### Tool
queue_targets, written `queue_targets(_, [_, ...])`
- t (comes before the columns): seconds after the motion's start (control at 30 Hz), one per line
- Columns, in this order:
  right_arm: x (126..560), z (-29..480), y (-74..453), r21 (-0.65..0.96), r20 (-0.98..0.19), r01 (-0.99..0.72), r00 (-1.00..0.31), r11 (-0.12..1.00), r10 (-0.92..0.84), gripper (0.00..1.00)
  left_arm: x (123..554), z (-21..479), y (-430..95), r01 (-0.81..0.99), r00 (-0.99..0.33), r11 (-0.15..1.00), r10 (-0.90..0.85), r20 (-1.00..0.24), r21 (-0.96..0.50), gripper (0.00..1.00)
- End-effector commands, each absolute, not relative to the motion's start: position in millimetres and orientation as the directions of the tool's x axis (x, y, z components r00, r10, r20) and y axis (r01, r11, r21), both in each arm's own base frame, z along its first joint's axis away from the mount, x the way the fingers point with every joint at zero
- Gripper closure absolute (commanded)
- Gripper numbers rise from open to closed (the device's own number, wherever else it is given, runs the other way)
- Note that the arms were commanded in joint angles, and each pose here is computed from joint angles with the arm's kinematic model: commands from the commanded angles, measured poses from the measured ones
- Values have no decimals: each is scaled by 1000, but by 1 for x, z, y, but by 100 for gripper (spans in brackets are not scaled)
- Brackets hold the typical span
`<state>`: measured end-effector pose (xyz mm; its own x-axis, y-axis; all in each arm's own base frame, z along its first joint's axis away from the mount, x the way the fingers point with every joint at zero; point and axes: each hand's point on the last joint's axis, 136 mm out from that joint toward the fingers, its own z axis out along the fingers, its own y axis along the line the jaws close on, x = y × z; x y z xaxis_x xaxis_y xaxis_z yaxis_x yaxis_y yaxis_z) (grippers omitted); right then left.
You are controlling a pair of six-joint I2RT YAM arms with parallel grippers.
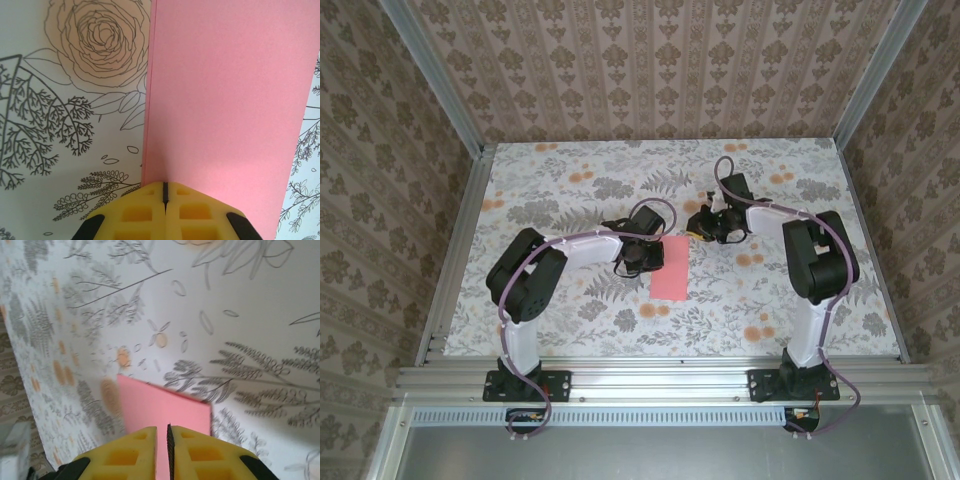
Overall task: Fold a paper plane with a square sheet of paper (pick it up from the middle)
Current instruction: Fold the square sheet of paper in half at the center of the table.
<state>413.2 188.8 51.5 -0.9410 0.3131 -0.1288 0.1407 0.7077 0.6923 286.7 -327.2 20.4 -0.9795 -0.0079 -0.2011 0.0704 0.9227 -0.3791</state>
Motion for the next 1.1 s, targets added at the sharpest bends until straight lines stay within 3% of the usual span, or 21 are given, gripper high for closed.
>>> queue_targets(0.0, [405, 48, 188, 691, -113, 141, -948, 709, 299, 84, 268, 1, -309, 69, -990, 954, 29, -140, -291, 98])
queue_targets(0.4, [417, 15, 194, 695, -41, 198, -949, 691, 313, 84, 265, 1, -308, 67, -990, 957, 30, -135, -284, 98])
queue_targets(0.53, [410, -2, 181, 618, -31, 232, -947, 751, 319, 84, 266, 2, -307, 70, -990, 957, 32, -138, -281, 98])
queue_targets(0.83, [426, 47, 196, 712, -95, 153, -946, 685, 310, 84, 265, 1, -306, 68, -990, 958, 32, -134, -277, 98])
queue_targets(1.07, [419, 7, 189, 669, -39, 217, -945, 711, 325, 84, 266, 4, -307, 70, -990, 958, 31, -141, -278, 98])
